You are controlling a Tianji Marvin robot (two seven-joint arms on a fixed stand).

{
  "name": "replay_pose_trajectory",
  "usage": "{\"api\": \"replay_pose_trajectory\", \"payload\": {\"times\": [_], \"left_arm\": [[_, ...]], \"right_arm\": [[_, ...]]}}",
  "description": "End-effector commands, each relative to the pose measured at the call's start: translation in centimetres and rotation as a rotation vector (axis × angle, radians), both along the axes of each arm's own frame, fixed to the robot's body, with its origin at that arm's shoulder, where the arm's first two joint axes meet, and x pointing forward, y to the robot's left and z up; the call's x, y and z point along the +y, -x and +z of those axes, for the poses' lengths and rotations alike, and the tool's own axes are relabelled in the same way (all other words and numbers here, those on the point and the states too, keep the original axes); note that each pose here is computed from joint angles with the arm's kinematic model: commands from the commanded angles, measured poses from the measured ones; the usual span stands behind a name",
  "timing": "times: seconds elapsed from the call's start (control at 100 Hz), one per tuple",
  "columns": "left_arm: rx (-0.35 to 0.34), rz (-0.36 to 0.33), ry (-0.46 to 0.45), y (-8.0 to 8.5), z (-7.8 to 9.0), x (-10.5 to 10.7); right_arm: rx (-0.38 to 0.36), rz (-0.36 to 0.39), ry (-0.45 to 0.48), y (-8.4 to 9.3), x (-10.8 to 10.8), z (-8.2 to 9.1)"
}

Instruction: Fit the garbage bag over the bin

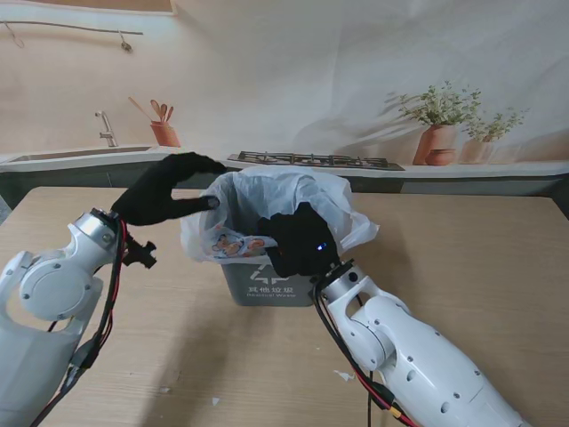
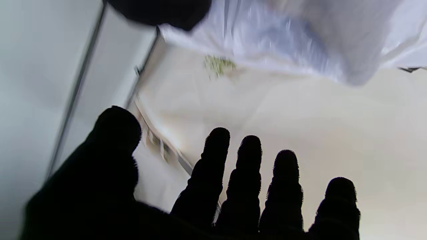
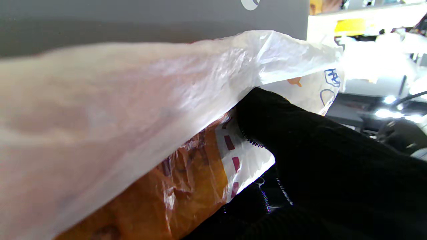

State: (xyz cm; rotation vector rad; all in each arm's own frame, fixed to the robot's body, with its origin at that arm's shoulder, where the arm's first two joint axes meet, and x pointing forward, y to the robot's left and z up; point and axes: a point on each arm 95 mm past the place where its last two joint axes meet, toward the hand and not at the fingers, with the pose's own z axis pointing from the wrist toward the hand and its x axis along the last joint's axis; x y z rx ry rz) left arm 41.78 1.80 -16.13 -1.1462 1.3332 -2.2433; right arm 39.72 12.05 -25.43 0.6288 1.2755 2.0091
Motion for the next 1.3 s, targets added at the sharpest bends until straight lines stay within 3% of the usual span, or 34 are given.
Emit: {"api": "replay_pose_trajectory", "payload": {"times": [0.0, 0.13, 0.41, 0.6, 0.97, 1.29], "left_arm": [[-0.006, 0.002, -0.117, 0.2, -1.0, 1.0], [-0.003, -0.067, -0.308, 1.0, -1.8, 1.3], [0.005, -0.115, -0.47, 0.5, -3.5, -0.1], [0.01, -0.126, -0.523, -0.1, -4.7, -1.0], [0.001, -0.1, -0.499, -1.2, -6.0, -2.1], [0.01, -0.104, -0.508, -1.3, -6.2, -2.9]], "right_arm": [[0.009, -0.002, -0.008, 0.4, 0.3, -0.1], [0.01, -0.002, -0.004, 0.5, 0.4, -0.1], [0.019, 0.001, -0.006, 0.5, 0.5, -0.3], [0.018, 0.009, -0.007, 0.6, 0.3, -0.3], [-0.007, 0.06, 0.028, 1.1, -0.4, -0.2], [-0.074, 0.13, -0.061, 2.6, -1.8, 2.3]]}}
